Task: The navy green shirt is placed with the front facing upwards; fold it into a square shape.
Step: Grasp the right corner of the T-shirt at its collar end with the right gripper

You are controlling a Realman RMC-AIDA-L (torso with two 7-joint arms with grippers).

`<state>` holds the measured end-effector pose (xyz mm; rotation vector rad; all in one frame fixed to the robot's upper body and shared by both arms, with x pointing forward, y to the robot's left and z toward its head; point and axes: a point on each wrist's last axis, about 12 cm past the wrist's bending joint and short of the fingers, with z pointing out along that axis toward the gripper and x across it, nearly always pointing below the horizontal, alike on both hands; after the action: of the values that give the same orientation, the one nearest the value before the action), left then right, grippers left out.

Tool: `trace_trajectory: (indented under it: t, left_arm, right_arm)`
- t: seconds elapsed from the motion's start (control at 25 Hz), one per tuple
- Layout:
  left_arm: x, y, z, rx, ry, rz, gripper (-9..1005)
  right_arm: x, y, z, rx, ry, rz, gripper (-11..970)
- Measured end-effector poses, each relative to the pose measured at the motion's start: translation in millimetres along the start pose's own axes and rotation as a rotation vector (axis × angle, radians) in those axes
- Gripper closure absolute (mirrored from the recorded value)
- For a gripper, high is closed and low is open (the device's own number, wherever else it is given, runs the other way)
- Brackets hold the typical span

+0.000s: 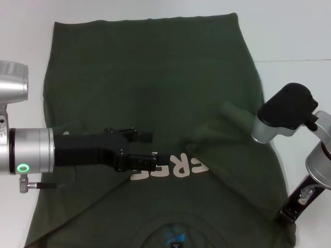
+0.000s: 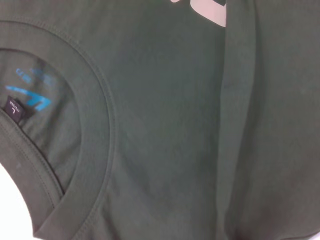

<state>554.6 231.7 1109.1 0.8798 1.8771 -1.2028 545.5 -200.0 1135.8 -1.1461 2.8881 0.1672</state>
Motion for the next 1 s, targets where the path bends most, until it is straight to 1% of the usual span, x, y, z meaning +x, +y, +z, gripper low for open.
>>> trace_trajectory:
  t: [0.28,0.48,0.76,0.84,0.88,0.92,1.0]
  left_arm:
    - [0,0.0,0,0.000,0.000,0.000,44]
    - [0,0.0,0,0.000,0.000,0.000,44]
    - [-1,-0.5,0,0.004,-0.019,-0.005,44]
    - [0,-0.7,0,0.003,-0.020,-0.010,44]
    - [2,-1.0,-1,0.002,-0.025,-0.017,44]
    - [2,-1.0,-1,0.002,-0.025,-0.017,44]
    - [3,-1.8,-3,0.002,-0.039,-0.026,45]
  right_arm:
    - [3,-0.6,2,-0.004,0.003,0.007,701]
    - [5,-1.3,2,-0.004,0.002,0.008,922]
    - [15,-4.4,-2,-0.001,-0.012,0.018,929]
    - [21,-9.0,-4,-0.005,-0.026,0.040,929]
    - [29,-14.2,-4,-0.014,-0.036,0.067,929]
    - [29,-14.2,-4,-0.014,-0.036,0.067,928]
    - [36,-18.1,-2,-0.023,-0.042,0.091,928]
